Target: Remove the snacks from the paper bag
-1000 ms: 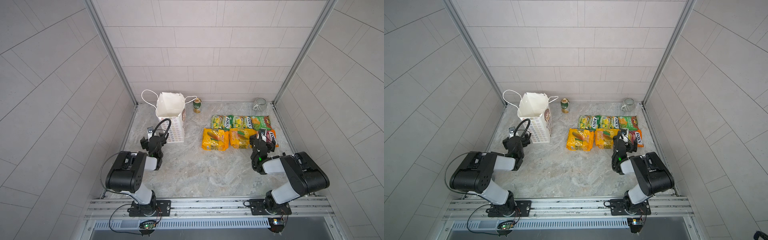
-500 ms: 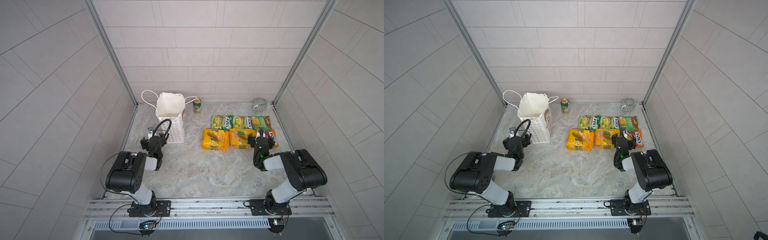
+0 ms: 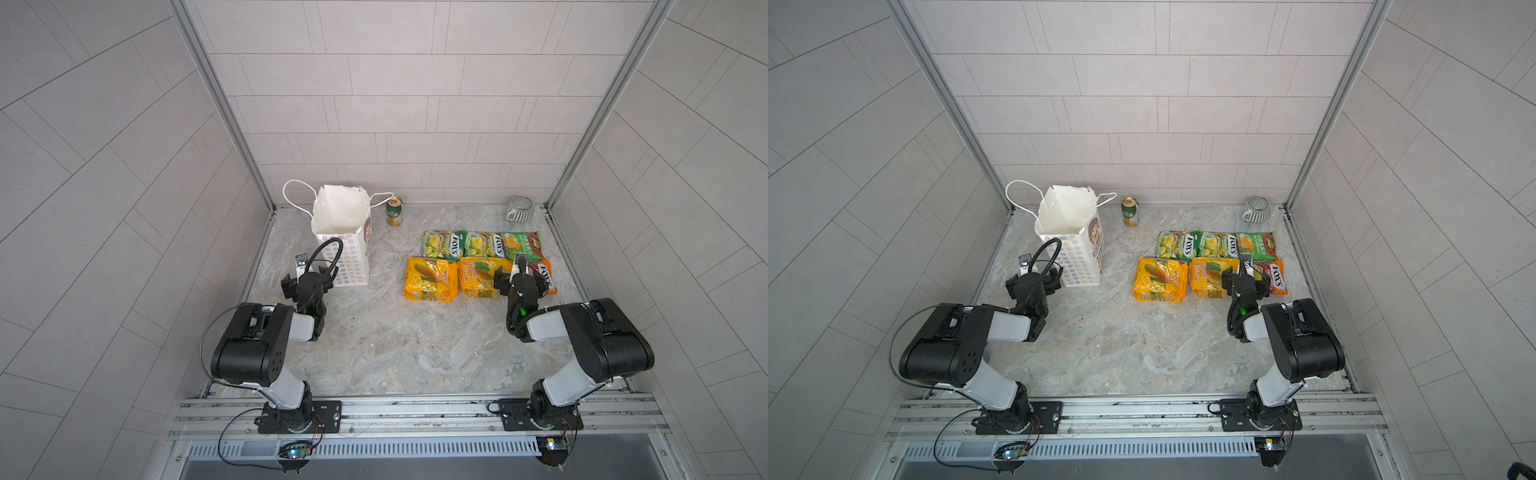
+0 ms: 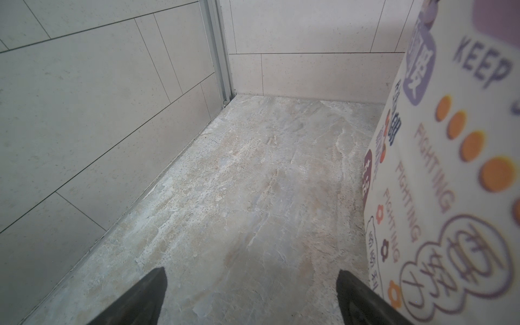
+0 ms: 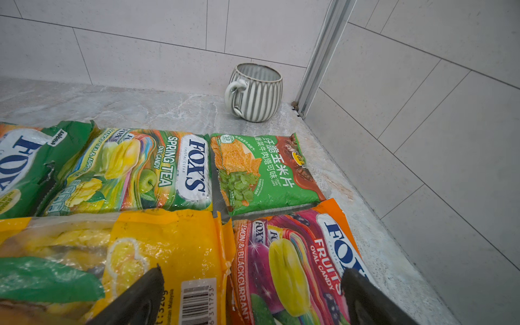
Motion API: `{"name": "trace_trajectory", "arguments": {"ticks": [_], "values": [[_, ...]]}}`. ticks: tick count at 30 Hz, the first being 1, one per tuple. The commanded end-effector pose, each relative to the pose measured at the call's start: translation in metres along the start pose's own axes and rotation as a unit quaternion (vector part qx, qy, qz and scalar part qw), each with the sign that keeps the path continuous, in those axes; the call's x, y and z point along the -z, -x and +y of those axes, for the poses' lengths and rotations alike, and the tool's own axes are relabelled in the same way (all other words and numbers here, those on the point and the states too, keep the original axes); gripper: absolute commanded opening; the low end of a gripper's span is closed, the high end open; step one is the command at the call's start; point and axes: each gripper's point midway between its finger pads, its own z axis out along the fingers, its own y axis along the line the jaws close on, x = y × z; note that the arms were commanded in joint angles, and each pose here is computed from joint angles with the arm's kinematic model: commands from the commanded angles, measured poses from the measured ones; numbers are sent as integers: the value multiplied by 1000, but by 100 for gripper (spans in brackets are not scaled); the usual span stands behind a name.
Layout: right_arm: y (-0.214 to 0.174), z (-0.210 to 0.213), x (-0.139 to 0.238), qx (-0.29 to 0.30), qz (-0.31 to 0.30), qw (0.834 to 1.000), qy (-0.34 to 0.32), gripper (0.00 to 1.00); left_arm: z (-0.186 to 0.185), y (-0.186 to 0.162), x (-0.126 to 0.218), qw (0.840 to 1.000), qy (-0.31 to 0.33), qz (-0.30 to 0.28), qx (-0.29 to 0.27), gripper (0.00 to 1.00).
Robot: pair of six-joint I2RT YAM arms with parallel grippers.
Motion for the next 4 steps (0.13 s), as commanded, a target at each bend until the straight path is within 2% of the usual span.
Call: {"name": "trace_trajectory", "arguments": {"ticks": [1, 4], "values": [[1, 1, -2, -2, 2, 1000, 3, 99, -1, 2, -1, 1000, 0, 0, -4, 100], [1, 1, 0, 0, -2, 1000, 3, 99, -1, 2, -1, 1000, 1, 0, -4, 100]]}}
